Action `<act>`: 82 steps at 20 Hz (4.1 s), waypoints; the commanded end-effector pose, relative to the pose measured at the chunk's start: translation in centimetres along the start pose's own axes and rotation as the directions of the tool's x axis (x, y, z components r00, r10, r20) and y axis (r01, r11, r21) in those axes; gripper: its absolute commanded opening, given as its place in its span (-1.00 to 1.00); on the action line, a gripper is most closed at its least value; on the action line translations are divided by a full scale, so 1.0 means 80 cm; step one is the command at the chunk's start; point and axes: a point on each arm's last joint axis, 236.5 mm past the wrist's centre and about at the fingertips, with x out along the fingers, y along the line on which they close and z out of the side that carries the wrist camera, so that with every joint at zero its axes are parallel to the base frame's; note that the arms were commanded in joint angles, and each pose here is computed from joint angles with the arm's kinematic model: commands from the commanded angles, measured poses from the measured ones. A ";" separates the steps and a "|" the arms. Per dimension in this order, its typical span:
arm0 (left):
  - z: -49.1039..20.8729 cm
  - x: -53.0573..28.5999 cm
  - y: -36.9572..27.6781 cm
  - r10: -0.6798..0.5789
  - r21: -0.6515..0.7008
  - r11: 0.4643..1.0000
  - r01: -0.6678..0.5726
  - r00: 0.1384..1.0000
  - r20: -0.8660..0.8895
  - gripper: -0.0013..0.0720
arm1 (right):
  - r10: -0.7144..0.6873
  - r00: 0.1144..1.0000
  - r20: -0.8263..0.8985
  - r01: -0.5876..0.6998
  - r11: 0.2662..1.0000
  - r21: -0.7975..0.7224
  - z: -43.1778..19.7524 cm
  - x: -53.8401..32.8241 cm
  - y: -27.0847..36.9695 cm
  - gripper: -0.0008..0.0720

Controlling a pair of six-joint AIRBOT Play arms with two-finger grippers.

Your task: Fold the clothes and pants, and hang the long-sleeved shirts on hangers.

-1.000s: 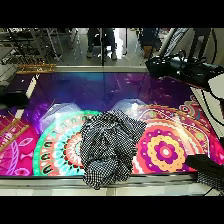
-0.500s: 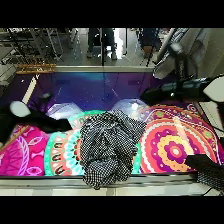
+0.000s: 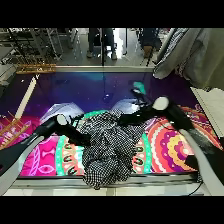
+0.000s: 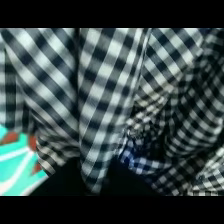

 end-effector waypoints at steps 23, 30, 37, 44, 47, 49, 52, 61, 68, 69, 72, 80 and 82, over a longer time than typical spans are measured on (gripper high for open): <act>0.068 -0.506 -0.206 -0.441 0.514 0.853 0.089 0.651 0.618 -0.92 | 0.148 0.750 0.645 0.344 0.745 -0.571 -0.015 -0.444 0.275 -0.92; 0.189 -0.308 -0.041 -0.308 0.170 0.951 0.257 0.804 0.509 0.26 | -0.015 0.914 0.406 0.153 0.938 -0.310 0.159 -0.157 0.078 -0.92; 0.185 -0.212 -0.025 -0.203 0.246 0.962 0.118 0.911 0.358 0.27 | -0.102 0.984 0.146 0.113 0.992 -0.063 0.145 -0.045 -0.091 0.30; 0.174 -0.112 -0.172 -0.045 0.359 0.927 -0.107 0.919 0.391 0.50 | -0.079 0.997 0.023 0.081 0.995 -0.063 0.091 -0.012 -0.055 0.24; 0.174 -0.065 -0.156 0.096 0.307 0.925 -0.226 0.918 0.385 0.50 | -0.074 0.991 0.116 0.078 0.996 -0.035 0.118 -0.003 -0.039 0.25; 0.157 -0.029 -0.151 0.100 0.287 0.939 -0.188 0.950 0.294 0.51 | -0.073 0.988 0.133 0.078 0.996 -0.033 0.123 -0.004 -0.039 0.26; 0.151 0.009 -0.137 0.112 0.204 0.966 -0.160 0.967 0.229 0.50 | -0.117 0.986 0.122 0.123 0.991 -0.043 0.120 -0.005 -0.052 0.26; 0.135 -0.073 -0.096 0.139 0.237 0.954 -0.184 0.971 0.193 -0.93 | -0.106 0.992 0.068 0.103 0.994 0.043 0.108 0.022 -0.059 0.41; 0.116 -0.142 -0.122 0.095 0.331 0.927 -0.176 0.965 0.246 -0.93 | 0.032 0.998 0.062 -0.032 0.999 0.007 0.105 0.086 0.013 0.47; 0.112 -0.141 -0.128 0.072 0.344 0.927 -0.152 0.970 0.234 -0.93 | 0.022 0.998 0.067 -0.021 1.000 -0.013 0.105 0.098 0.019 0.48; 0.103 -0.138 -0.130 0.063 0.352 0.927 -0.133 0.977 0.202 -0.93 | 0.031 0.995 0.097 -0.028 0.999 -0.033 0.110 0.123 0.035 0.51; 0.110 -0.168 -0.092 0.079 0.285 0.948 -0.141 0.973 0.218 -0.92 | -0.215 0.968 0.128 0.218 0.976 -0.012 0.149 0.039 -0.056 -0.91; 0.119 -0.218 -0.089 0.056 0.264 0.955 -0.138 0.954 0.294 -0.92 | -0.236 0.954 0.183 0.254 0.964 -0.083 0.169 -0.024 -0.035 -0.91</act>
